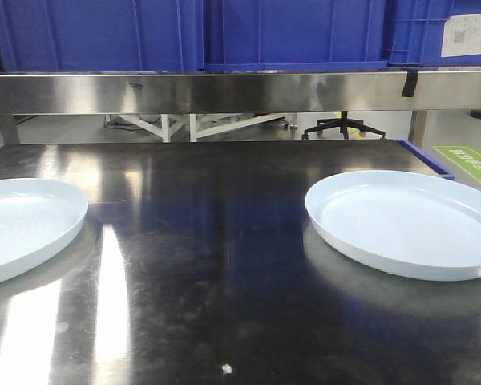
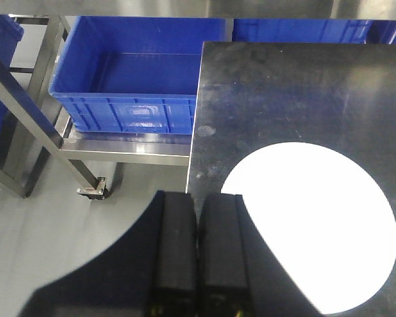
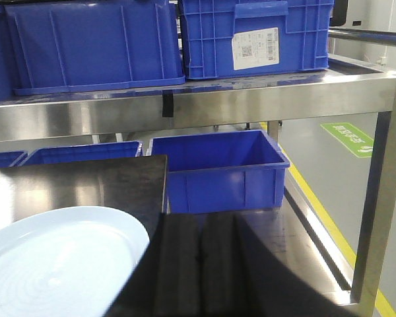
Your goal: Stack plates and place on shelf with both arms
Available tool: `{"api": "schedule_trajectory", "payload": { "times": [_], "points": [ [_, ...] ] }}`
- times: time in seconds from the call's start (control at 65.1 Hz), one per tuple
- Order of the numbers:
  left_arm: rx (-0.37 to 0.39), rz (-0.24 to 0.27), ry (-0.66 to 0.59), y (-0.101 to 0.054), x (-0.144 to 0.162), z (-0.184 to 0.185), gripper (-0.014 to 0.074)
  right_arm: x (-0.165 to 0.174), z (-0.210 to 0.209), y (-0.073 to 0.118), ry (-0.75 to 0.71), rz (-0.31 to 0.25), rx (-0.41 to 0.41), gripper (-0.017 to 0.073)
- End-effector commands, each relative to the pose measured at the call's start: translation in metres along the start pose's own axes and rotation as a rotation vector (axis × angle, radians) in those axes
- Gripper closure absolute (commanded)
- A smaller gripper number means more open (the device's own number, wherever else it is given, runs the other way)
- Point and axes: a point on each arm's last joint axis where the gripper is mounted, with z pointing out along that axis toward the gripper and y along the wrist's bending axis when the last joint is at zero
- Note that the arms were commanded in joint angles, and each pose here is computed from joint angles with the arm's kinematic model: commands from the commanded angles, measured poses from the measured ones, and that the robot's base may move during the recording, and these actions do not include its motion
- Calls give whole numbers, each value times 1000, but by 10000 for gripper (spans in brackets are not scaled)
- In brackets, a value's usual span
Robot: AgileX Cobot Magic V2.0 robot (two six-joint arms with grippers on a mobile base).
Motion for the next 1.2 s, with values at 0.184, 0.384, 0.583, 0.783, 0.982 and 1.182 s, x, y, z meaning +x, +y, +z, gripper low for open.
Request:
{"api": "schedule_trajectory", "payload": {
  "times": [0.184,0.384,0.583,0.783,0.982,1.182],
  "points": [
    [-24,28,-107,3,-14,-7,505,-9,-1,1,-105,-16,-17,512],
    [-8,22,-156,1,-19,-8,505,-9,-1,1,-105,-16,-17,512],
    [8,7,-140,0,-17,-8,505,-9,-1,1,-105,-16,-17,512],
    [25,-4,-149,-1,-18,-8,505,-10,-1,2,-116,-16,-18,512],
    [4,13,-159,0,-19,-8,505,-25,-4,3,-207,19,-33,512],
    [-1,18,-166,1,-19,-8,505,-74,6,8,-73,66,-10,512]
  ]
}}
